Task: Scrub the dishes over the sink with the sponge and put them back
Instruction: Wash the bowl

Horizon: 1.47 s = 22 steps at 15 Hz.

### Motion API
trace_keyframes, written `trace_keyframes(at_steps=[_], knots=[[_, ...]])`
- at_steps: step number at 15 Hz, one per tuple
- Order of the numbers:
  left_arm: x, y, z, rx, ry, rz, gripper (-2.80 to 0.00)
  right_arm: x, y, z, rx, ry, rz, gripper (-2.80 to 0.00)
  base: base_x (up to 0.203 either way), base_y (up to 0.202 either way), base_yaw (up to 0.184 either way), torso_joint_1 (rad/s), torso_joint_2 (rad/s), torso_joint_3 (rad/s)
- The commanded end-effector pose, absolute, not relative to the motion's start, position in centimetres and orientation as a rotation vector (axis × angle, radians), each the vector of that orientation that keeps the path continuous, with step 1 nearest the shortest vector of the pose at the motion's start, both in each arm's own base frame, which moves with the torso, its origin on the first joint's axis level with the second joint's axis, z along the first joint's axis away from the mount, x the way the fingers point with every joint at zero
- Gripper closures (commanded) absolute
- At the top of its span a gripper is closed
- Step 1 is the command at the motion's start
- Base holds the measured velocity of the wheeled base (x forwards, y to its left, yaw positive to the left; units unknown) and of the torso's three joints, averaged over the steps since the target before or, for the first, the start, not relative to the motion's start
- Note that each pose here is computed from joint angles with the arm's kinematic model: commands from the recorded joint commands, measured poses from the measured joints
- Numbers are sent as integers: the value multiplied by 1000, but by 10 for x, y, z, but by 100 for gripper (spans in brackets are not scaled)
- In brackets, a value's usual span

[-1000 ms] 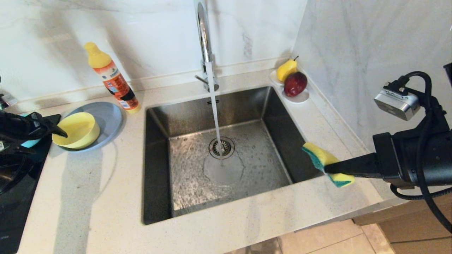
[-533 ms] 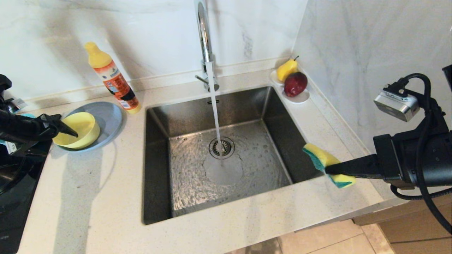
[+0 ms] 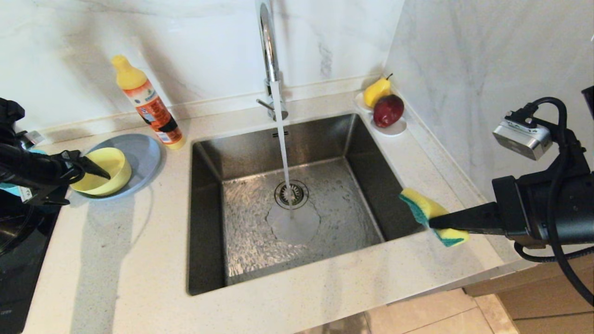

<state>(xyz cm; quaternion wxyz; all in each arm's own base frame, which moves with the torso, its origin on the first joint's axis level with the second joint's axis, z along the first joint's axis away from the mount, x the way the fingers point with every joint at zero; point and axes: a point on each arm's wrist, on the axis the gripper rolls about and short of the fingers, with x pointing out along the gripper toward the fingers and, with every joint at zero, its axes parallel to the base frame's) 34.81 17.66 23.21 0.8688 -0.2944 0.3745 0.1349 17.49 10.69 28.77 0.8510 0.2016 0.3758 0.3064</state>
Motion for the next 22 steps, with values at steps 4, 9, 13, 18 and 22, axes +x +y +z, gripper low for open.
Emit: trace_keyframes(at_steps=[4,9,13,18,22], knots=[[354,180,237,-657,704,297,-280,178,109,285,425,808,647,0,0,0,0,0,0,0],[349,179,250,-623,649,287,-280,177,108,286,425,806,648,0,0,0,0,0,0,0],[354,181,252,-606,602,278,-280,178,109,283,423,815,645,0,0,0,0,0,0,0],[361,184,241,-603,622,272,-280,187,105,282,416,756,658,0,0,0,0,0,0,0],[370,187,235,-605,591,261,-280,186,104,282,420,757,670,0,0,0,0,0,0,0]])
